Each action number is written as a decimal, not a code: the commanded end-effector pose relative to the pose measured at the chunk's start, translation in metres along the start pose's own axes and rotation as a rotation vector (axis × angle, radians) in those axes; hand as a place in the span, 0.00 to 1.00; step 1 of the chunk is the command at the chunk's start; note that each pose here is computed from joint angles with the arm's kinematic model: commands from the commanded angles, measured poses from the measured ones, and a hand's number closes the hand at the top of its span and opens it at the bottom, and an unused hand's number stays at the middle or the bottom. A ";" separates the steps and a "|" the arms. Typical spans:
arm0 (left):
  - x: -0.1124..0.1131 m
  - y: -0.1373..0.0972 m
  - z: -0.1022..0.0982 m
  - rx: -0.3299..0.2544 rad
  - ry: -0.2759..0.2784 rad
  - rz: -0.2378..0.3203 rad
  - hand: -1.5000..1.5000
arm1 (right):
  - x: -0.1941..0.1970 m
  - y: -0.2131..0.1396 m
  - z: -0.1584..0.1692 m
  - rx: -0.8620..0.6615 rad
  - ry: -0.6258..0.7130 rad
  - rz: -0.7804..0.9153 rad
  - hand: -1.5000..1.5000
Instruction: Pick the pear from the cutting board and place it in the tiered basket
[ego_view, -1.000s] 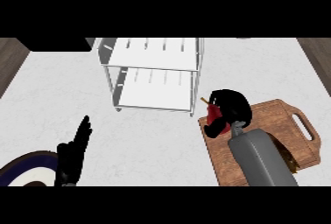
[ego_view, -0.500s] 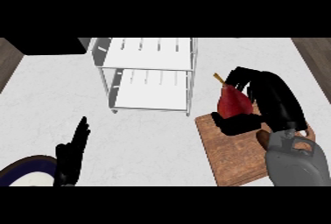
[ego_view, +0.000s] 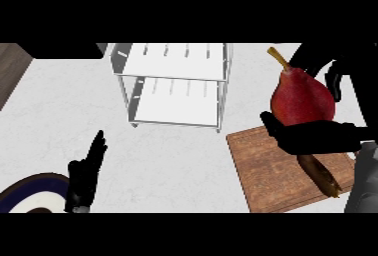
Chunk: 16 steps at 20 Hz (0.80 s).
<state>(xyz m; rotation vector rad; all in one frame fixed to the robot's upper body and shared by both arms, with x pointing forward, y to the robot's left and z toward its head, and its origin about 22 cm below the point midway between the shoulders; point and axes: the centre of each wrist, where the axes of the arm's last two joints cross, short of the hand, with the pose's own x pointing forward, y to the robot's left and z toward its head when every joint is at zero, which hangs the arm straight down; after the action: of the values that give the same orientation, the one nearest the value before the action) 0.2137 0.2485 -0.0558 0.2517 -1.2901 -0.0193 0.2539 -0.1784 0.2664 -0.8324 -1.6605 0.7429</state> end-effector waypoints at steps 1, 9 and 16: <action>-0.007 0.009 0.004 -0.007 0.007 0.004 0.50 | 0.030 -0.012 -0.004 -0.029 0.008 -0.002 1.00; 0.002 0.006 0.002 -0.010 -0.010 -0.010 0.50 | 0.048 -0.006 -0.076 -0.028 0.066 -0.030 1.00; 0.004 -0.004 -0.003 -0.010 -0.009 -0.011 0.50 | 0.051 0.046 -0.113 0.056 0.036 0.005 1.00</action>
<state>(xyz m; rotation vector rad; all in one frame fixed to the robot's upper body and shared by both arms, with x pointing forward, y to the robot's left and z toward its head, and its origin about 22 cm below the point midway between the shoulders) 0.2121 0.2447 -0.0561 0.2502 -1.3010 -0.0328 0.3416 -0.1133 0.2956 -0.8249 -1.6112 0.7204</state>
